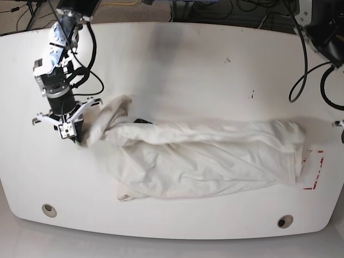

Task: Layout the t-shirt on the table in an organized manner, then fold the t-shirt properly
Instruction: 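Pull the pinched corner away from the right gripper to unfold the flap, then release both grippers and move them to new shirt edges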

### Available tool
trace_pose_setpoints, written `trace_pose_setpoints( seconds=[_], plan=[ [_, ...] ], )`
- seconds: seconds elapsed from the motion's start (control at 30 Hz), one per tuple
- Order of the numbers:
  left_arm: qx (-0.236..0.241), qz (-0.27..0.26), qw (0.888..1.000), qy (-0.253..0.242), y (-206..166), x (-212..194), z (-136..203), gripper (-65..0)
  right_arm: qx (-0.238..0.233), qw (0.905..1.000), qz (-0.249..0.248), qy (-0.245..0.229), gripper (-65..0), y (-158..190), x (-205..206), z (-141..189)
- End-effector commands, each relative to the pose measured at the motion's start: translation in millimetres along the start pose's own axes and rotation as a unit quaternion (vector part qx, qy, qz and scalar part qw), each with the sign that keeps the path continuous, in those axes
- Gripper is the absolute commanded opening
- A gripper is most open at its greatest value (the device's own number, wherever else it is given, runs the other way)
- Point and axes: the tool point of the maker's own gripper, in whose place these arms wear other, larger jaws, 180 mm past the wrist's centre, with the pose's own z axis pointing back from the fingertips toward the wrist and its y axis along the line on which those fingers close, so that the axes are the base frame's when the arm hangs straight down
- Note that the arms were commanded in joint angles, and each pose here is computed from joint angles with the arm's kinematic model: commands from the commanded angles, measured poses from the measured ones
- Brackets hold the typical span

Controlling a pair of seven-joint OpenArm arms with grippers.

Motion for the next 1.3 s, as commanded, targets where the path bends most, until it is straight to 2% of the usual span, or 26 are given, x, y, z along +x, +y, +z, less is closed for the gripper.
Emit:
trace_pose_setpoints(
  seconds=[0.0, 0.23, 0.43, 0.63, 0.73, 0.97, 1.1, 1.27],
  plan=[
    [0.003, -0.006, 1.0, 0.004, 3.7, -14.8, 8.2, -64.4, 0.015, 0.9994, -0.02, -0.023, -64.8, 16.3, 0.5, 8.5],
    [0.017, 0.014, 0.997, 0.079, 15.3, -85.9, 20.6, -64.4, 0.043, 0.9969, -0.062, 0.023, -64.8, 53.9, -40.2, 26.2],
    [0.016, 0.006, 0.995, 0.098, 14.1, -110.9, 25.6, -64.4, 0.053, 0.9935, -0.09, 0.045, -64.8, 72.7, -56.1, 35.2],
    [0.014, 0.004, 0.994, 0.106, 11.8, -117.8, 26.4, -64.0, 0.056, 0.9921, -0.098, 0.055, -64.0, 78.7, -61.8, 38.0],
    [0.012, 0.006, 0.994, 0.106, 11.0, -117.9, 25.0, -63.9, 0.055, 0.9915, -0.101, 0.061, -58.7, 79.5, -66.4, 40.8],
    [-0.041, -0.025, 0.993, 0.108, -30.1, -108.8, 0.2, -62.8, 0.055, 0.9906, -0.104, 0.069, -34.4, 81.7, -71.9, 44.1],
    [-0.066, -0.029, 0.992, 0.107, -51.2, -107.9, -9.8, -53.5, 0.056, 0.9906, -0.104, 0.07, -24.7, 81.9, -72.4, 44.4],
    [-0.092, -0.005, 0.993, 0.075, -78.8, -91.1, -24.2, -41.8, 0.052, 0.9911, -0.103, 0.066, -19.5, 78.3, -70.1, 42.8]
  ],
)
